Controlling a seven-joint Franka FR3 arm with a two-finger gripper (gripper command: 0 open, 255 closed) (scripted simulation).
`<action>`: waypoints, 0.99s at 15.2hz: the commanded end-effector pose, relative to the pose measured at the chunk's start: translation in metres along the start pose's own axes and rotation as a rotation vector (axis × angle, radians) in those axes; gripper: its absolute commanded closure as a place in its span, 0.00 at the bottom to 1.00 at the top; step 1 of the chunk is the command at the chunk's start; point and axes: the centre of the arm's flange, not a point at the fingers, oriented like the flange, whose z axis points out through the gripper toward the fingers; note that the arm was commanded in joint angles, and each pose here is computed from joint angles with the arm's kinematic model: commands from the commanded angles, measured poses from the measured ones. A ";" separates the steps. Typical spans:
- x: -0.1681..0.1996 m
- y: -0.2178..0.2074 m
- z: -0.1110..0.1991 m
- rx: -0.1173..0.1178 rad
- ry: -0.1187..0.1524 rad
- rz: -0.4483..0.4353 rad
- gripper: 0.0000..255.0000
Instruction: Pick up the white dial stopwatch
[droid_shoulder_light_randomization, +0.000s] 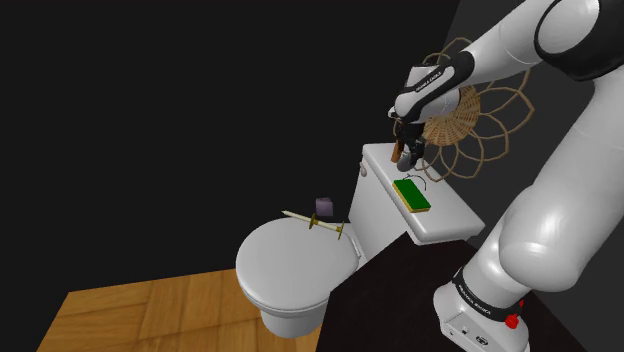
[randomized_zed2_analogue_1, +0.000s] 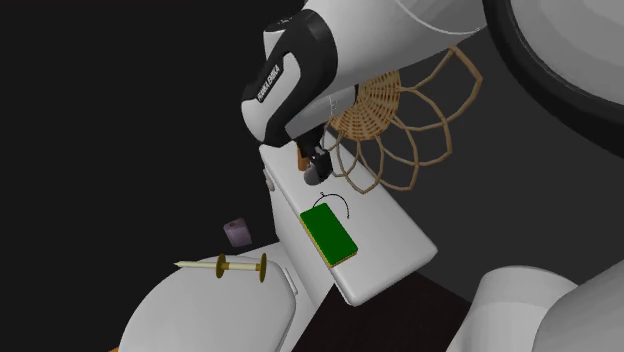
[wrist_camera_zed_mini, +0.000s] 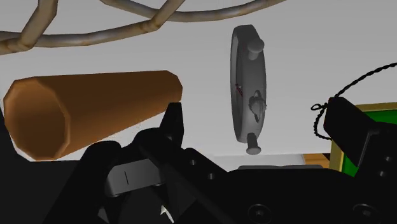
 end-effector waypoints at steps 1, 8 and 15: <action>0.002 0.000 0.014 0.000 0.000 0.000 0.00; 0.002 0.000 0.014 0.000 0.000 0.000 1.00; 0.001 0.000 0.004 0.000 0.000 0.000 1.00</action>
